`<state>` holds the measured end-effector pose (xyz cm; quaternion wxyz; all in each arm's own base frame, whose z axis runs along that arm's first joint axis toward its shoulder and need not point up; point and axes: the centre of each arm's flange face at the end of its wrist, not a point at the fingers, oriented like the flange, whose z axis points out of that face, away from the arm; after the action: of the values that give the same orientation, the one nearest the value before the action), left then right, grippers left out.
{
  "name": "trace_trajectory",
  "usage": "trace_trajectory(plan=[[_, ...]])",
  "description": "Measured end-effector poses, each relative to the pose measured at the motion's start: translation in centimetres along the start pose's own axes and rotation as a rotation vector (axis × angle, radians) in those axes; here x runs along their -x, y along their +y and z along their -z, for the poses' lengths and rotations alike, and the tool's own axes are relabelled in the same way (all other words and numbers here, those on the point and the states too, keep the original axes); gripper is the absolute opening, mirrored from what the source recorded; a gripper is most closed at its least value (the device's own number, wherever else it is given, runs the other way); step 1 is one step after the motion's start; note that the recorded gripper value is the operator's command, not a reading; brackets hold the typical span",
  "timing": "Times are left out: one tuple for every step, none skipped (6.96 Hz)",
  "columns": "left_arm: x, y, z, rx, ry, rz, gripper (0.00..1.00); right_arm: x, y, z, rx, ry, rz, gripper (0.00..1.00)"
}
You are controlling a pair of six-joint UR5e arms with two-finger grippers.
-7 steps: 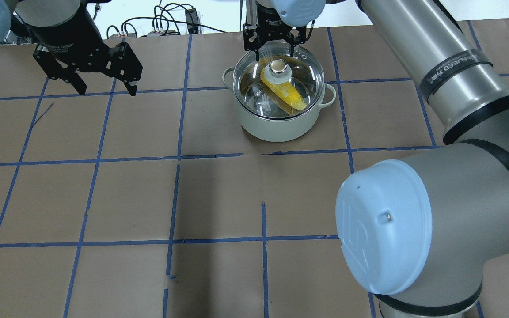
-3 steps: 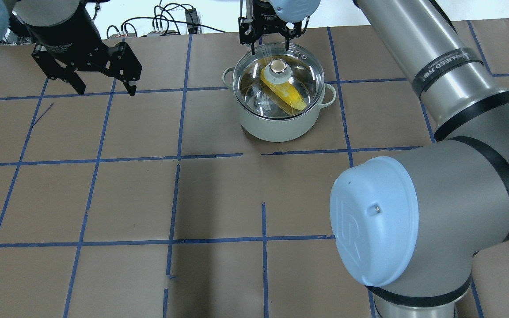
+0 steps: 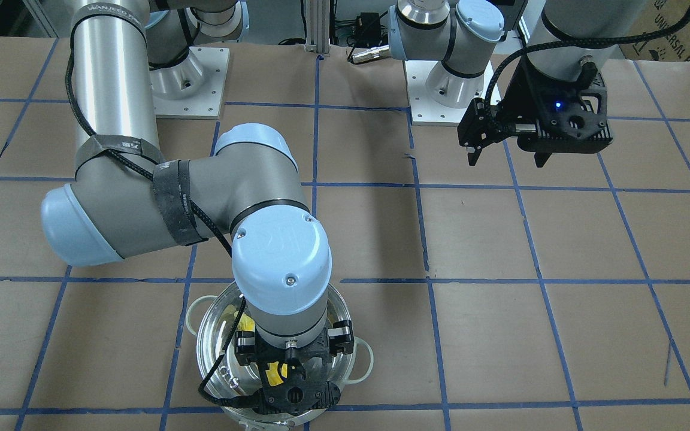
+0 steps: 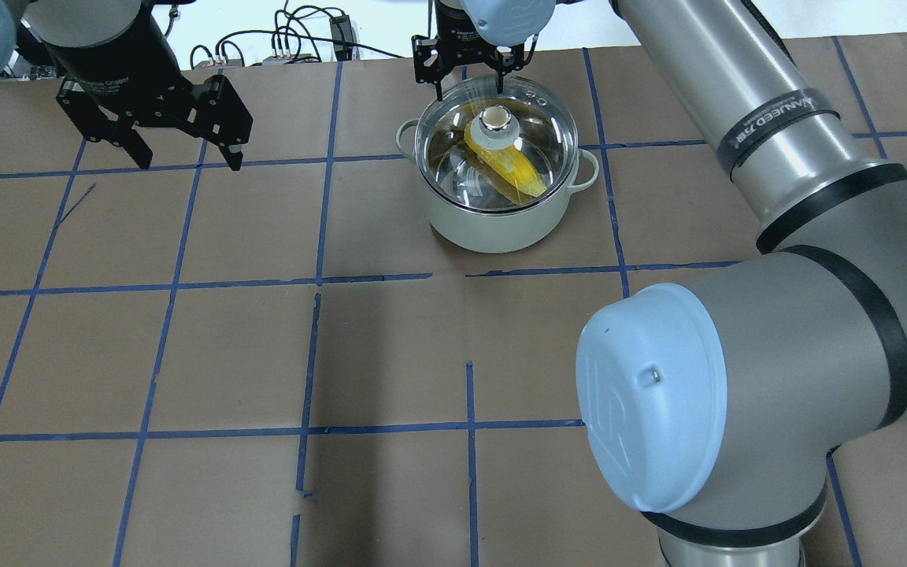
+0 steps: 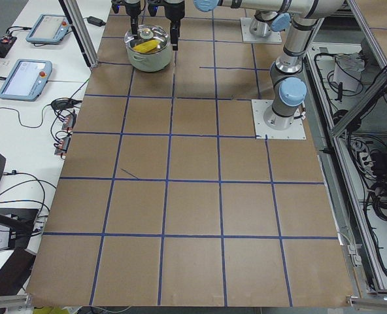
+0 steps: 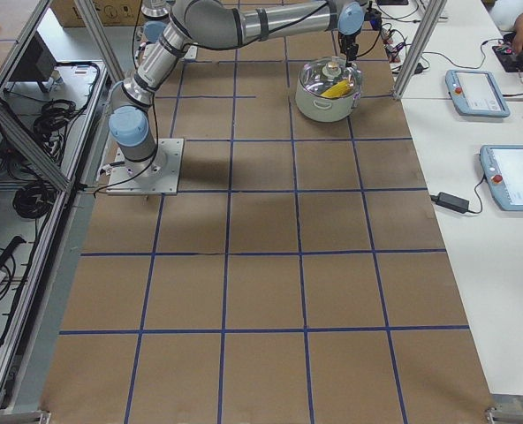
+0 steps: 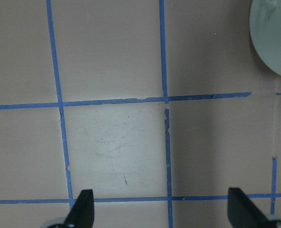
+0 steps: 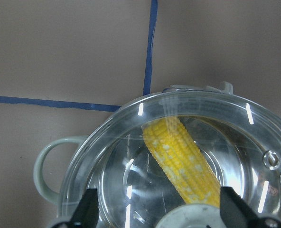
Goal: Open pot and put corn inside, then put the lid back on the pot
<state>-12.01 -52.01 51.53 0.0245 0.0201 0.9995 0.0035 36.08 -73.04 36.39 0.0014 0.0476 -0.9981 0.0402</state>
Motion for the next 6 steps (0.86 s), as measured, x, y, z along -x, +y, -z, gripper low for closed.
trace_trajectory(plan=[[0.01,-0.01,0.00,0.000,0.000,0.000,1.00,0.20,0.11,-0.05,0.003,0.002,-0.001,0.90],[0.02,-0.02,-0.04,0.001,0.000,-0.001,1.00,0.25,0.21,-0.18,0.010,0.005,-0.002,0.90],[0.02,-0.03,-0.07,0.001,0.000,-0.001,1.00,0.24,0.38,-0.37,0.024,0.009,-0.003,0.91],[0.02,-0.03,-0.08,0.002,0.000,0.000,1.00,0.23,0.55,-0.51,0.039,0.012,-0.005,0.91],[0.02,-0.03,-0.09,0.002,0.000,-0.001,1.00,0.21,0.70,-0.57,0.053,0.014,-0.006,0.91],[0.02,-0.03,-0.09,0.002,0.000,-0.001,1.00,0.17,0.83,-0.61,0.066,0.017,-0.007,0.91]])
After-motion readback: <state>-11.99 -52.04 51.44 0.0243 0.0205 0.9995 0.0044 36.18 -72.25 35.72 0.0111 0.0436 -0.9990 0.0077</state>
